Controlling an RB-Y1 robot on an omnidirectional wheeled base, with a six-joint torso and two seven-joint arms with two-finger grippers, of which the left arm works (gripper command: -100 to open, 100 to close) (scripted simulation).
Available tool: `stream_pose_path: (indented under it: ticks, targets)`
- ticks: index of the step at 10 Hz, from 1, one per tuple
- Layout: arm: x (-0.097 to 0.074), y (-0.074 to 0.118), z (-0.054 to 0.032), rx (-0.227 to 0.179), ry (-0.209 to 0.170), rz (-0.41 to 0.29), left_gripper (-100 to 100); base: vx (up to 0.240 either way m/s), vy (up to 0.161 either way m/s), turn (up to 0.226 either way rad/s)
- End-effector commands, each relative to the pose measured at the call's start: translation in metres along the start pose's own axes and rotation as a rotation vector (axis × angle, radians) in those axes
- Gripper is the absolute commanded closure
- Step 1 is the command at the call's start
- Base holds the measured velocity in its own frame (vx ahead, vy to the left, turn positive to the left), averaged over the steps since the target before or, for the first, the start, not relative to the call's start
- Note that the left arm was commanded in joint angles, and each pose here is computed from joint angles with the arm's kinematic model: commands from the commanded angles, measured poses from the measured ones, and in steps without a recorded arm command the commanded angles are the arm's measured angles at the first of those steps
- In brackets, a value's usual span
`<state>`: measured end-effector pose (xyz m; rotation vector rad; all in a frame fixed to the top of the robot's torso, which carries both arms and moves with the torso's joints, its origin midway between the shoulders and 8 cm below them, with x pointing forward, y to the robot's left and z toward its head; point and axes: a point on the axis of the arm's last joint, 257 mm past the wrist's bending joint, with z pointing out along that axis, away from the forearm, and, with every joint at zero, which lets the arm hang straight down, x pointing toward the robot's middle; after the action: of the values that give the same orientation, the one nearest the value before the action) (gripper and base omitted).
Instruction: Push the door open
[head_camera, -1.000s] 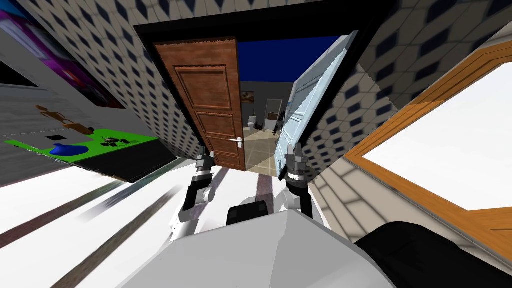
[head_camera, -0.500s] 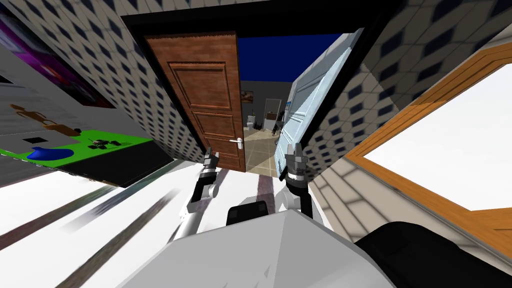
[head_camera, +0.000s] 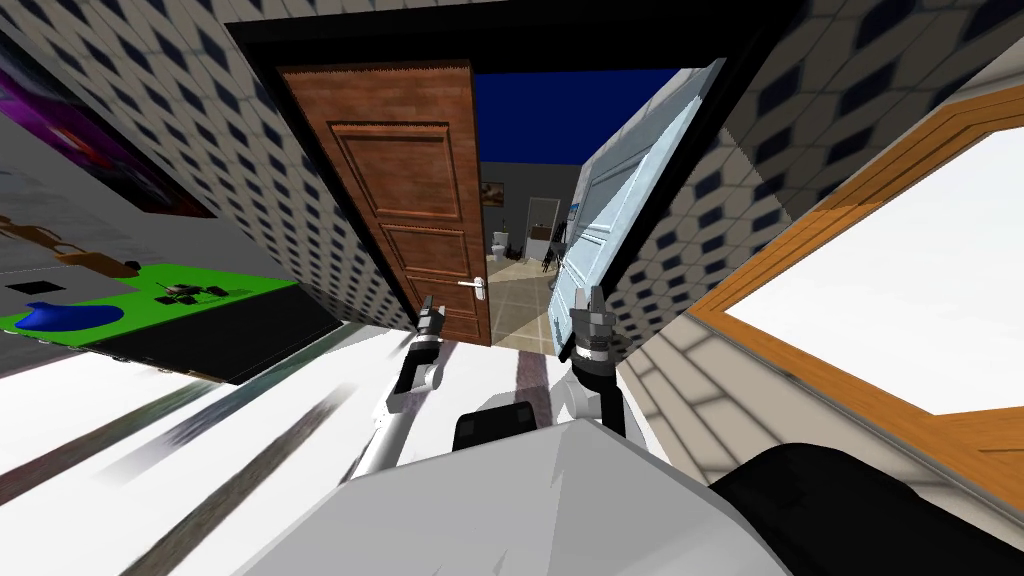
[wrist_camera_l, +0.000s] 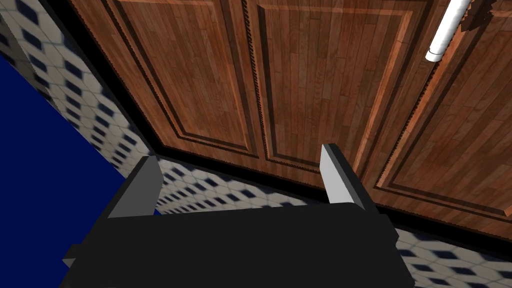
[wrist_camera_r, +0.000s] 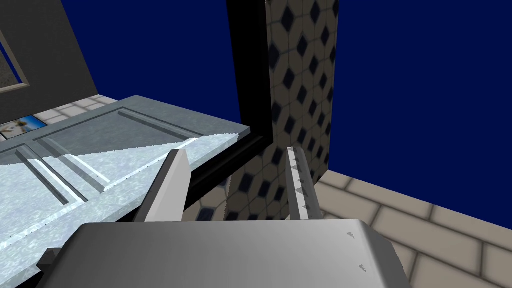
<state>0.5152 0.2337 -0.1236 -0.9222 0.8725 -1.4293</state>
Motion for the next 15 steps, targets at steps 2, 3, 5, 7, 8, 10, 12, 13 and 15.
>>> stream_pose_path:
  ticks: [2, 3, 5, 7, 8, 10, 12, 13, 15]
  targets:
    - [0.009, 0.02, 0.0108, -0.031, 0.025, -0.009, -100, 0.062, 0.069, -0.064]
    - [0.007, 0.034, 0.0062, -0.06, 0.021, -0.007, -100, 0.06, 0.053, -0.045]
    - [0.011, 0.048, 0.0095, -0.086, 0.031, -0.009, -100, 0.048, 0.033, -0.038]
    - [0.022, 0.061, 0.0206, -0.106, 0.054, -0.015, -100, 0.062, 0.047, -0.067]
    - [0.02, 0.072, 0.0161, -0.13, 0.052, -0.013, -100, 0.05, 0.052, -0.032]
    - [0.024, 0.084, 0.0192, -0.152, 0.061, -0.014, -100, 0.021, 0.03, -0.018]
    - [0.029, 0.092, 0.0231, -0.168, 0.071, -0.014, -100, 0.041, 0.038, -0.042]
    - [0.027, 0.099, 0.0194, -0.185, 0.069, -0.013, -100, 0.036, 0.04, -0.033]
    - [0.031, 0.111, 0.0211, -0.208, 0.077, -0.012, -100, 0.044, 0.045, -0.039]
